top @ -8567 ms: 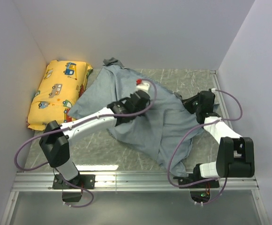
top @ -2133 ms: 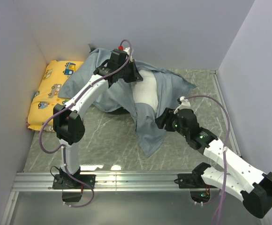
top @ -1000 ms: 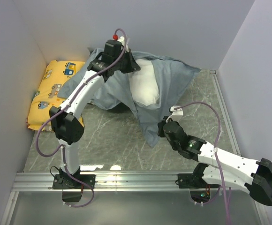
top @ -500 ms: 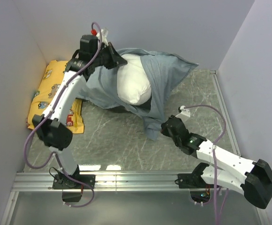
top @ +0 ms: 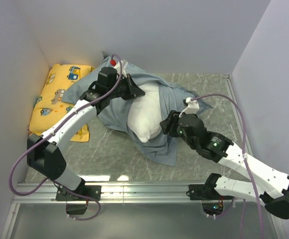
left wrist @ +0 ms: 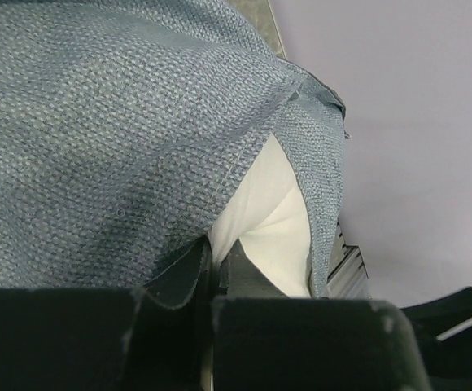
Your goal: Remove the pillowcase from the pillow
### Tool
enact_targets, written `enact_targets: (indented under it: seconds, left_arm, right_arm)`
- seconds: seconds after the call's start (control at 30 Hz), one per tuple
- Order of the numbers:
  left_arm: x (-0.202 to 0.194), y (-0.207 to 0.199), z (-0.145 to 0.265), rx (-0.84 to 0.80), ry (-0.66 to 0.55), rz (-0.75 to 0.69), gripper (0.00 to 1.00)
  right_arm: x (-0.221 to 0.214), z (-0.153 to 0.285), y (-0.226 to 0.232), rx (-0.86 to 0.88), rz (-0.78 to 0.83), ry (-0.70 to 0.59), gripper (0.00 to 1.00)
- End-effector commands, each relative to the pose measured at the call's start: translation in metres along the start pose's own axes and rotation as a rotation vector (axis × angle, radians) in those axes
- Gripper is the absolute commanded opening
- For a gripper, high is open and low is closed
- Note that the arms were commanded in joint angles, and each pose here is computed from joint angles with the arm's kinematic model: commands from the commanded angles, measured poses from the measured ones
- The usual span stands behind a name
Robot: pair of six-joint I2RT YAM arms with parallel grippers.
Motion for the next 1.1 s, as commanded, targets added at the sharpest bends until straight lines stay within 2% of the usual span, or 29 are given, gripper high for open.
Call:
enact_targets:
  seconds: [0.0, 0.23, 0.33, 0.47, 0.5, 0.6, 0.63, 0.7, 0.83, 0.9, 1.07]
  left_arm:
    - [0.041, -0.03, 0.013, -0.083, -0.214, -0.061, 0.0]
    - [0.012, -0.042, -0.001, -0.086, -0.141, -0.086, 0.0]
    - [0.003, -0.044, -0.001, -0.089, -0.121, -0.09, 0.0]
    - [-0.008, -0.055, 0.004, -0.103, -0.103, -0.106, 0.0]
    - [-0.011, -0.055, 0.007, -0.099, -0.1, -0.11, 0.0]
    - [-0.016, -0.055, 0.02, -0.096, -0.094, -0.126, 0.0]
    - [-0.016, -0.055, 0.024, -0.095, -0.096, -0.131, 0.0]
    - [-0.018, -0.057, 0.036, -0.097, -0.095, -0.152, 0.0]
    - [-0.026, -0.062, 0.057, -0.137, -0.066, -0.205, 0.0]
    - [-0.027, -0.064, 0.072, -0.149, -0.08, -0.232, 0.0]
    - [-0.018, -0.072, 0.112, -0.133, -0.135, -0.28, 0.0]
  right_arm:
    - [0.01, 0.021, -0.002, -0.033, 0.033, -0.019, 0.58]
    - [0.024, -0.002, 0.007, -0.15, 0.145, -0.08, 0.7]
    - [0.037, -0.017, 0.001, -0.286, 0.195, -0.149, 0.76]
    - [0.042, -0.04, -0.004, -0.313, 0.226, -0.139, 0.74]
    - [0.047, -0.041, -0.01, -0.346, 0.223, -0.149, 0.72]
    - [0.063, -0.041, -0.038, -0.426, 0.189, -0.17, 0.46]
    - [0.063, -0.043, -0.049, -0.434, 0.185, -0.168, 0.33]
    - [0.081, -0.037, -0.068, -0.471, 0.133, -0.221, 0.17]
    - [0.099, -0.044, -0.1, -0.567, 0.071, -0.265, 0.08]
    - [0.106, -0.056, -0.118, -0.616, 0.034, -0.265, 0.07]
    - [0.112, -0.09, -0.154, -0.613, -0.07, -0.212, 0.05]
Point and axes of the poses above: each gripper's point midway between its finger pads, its own z axis back along the fingers, its own y axis along the line the jaws close on, x = y × z, the point moved 6 cm from there along z, back along the fingers, and after that the axes turned 13 degrees about -z, right-handed, at the moved point
